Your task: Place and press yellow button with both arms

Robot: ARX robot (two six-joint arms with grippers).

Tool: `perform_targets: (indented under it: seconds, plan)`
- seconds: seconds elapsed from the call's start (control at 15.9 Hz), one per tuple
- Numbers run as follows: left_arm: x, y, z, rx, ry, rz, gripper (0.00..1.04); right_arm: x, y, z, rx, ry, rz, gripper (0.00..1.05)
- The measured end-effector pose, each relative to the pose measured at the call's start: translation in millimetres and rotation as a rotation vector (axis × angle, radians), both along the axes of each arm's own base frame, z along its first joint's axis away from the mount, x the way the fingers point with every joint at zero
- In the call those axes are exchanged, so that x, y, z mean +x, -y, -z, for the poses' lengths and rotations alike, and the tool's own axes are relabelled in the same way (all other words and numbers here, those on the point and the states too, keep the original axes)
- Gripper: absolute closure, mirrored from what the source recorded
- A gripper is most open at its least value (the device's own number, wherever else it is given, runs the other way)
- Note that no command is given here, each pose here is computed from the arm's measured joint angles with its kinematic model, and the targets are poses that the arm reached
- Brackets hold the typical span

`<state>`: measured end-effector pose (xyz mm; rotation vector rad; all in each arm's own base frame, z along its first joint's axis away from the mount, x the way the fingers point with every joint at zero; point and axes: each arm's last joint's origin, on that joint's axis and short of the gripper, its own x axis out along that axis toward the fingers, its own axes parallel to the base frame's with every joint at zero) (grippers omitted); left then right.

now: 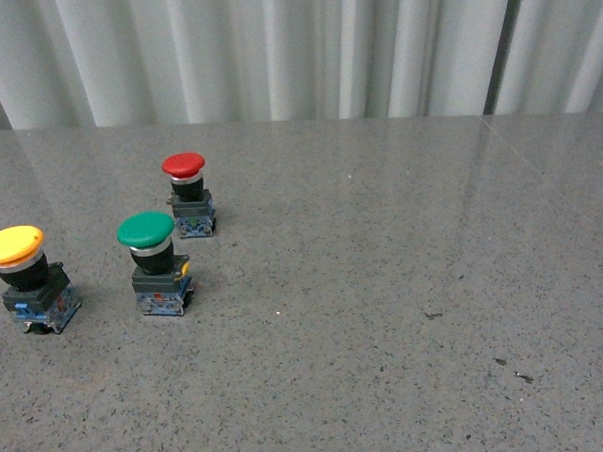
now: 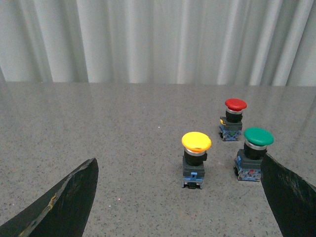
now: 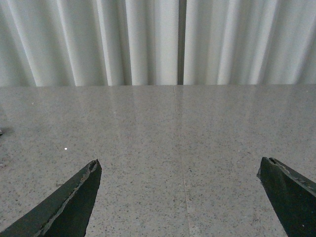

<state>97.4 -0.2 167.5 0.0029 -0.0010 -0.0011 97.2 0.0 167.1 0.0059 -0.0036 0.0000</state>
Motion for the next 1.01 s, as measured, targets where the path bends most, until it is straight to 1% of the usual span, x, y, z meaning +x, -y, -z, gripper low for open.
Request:
perform_targets:
  seconds: [1.01]
  plan:
    - [0.0, 0.0, 0.0, 0.0, 0.0, 0.0, 0.07, 0.0, 0.0, 0.0, 0.0, 0.0, 0.0, 0.06]
